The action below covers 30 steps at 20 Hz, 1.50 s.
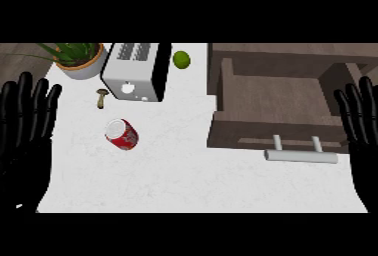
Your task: Pick up the can, place it into the drawer and close the drawer
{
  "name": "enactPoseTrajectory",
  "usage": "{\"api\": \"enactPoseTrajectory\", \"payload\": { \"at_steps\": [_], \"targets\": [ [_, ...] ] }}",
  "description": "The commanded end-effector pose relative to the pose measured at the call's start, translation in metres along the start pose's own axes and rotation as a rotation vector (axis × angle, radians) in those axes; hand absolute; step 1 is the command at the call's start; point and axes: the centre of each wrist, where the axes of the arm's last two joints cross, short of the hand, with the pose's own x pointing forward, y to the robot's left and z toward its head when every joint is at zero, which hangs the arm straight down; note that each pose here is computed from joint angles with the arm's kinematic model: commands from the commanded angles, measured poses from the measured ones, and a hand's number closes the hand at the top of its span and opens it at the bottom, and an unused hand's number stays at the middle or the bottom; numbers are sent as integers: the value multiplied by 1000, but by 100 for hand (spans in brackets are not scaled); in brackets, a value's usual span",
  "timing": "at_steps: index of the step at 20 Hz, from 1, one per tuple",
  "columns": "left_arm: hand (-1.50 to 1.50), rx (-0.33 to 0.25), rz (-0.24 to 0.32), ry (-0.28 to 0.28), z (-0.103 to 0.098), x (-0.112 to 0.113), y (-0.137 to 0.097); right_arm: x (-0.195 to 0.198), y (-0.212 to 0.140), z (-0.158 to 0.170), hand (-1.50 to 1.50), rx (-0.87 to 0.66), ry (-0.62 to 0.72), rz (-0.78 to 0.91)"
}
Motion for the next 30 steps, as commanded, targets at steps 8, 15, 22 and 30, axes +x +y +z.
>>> {"api": "enactPoseTrajectory", "payload": {
  "at_steps": [8,15,22,30],
  "targets": [
    [-150,-700,180,291,6,-33,15,-25,-4,8,-150,-113,275,12],
    [-150,-790,233,329,-13,-35,94,-22,-7,24,-150,-141,335,21],
    [-150,-768,254,378,-26,-34,112,-25,-32,34,-150,-145,331,21],
    [-150,-720,236,423,-30,-46,107,2,-35,59,-150,-162,323,28]
  ]
}}
